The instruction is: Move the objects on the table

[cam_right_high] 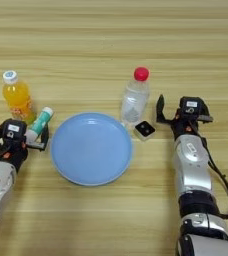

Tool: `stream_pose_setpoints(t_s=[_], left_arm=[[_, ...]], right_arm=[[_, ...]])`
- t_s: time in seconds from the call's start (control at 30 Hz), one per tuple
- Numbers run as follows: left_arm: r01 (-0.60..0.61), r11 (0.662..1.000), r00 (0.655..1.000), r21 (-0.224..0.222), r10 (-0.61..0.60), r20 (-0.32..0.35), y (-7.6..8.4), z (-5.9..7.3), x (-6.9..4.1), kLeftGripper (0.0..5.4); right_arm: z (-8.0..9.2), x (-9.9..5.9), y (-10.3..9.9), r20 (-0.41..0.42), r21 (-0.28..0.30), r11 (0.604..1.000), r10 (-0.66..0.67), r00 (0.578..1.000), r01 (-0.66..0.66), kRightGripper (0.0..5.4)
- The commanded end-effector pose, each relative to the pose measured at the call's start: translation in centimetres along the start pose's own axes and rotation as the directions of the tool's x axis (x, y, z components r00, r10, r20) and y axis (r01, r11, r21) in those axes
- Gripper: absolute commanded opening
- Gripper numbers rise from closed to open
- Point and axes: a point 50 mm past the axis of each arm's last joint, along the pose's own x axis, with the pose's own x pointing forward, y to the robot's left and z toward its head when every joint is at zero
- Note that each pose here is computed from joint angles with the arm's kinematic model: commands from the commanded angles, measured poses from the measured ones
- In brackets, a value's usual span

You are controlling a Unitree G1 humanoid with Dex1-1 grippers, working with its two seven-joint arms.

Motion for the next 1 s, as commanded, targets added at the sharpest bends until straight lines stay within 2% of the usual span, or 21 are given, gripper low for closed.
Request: stream_pose_setpoints(t_s=[0.03,0.17,0.3,0.8,0.9,1.0], left_arm=[[-0.040,0.999,0.999,0.007,0.040,-0.026,0.4,-0.3,0.0,5.39],[-0.050,0.999,0.999,-0.022,0.050,-0.003,0.6,-0.1,0.1,5.39],[-0.042,0.999,0.998,-0.006,0.042,0.046,0.5,0.5,0.3,5.39],[-0.098,0.995,0.993,-0.007,0.099,0.058,1.5,0.5,1.5,5.39],[-0.097,0.994,0.993,-0.042,0.099,0.069,1.6,0.4,1.7,5.39],[-0.091,0.994,0.992,-0.052,0.095,0.080,1.6,0.4,1.8,5.39]], right_arm=[[0.6,0.4,0.0,0.023,-0.003,1.000,-0.003,1.000,0.003,5.40],[0.6,0.4,0.0,0.024,-0.004,1.000,-0.002,1.000,0.002,5.40],[0.6,0.4,0.0,0.025,-0.004,1.000,-0.001,1.000,0.001,5.40],[0.4,0.4,-0.1,0.022,-0.006,1.000,-0.001,1.000,0.001,5.40],[0.4,0.4,-0.1,0.022,-0.006,1.000,-0.001,1.000,0.001,5.40],[0.4,0.5,-0.1,0.022,-0.007,1.000,-0.001,1.000,0.001,5.40]])
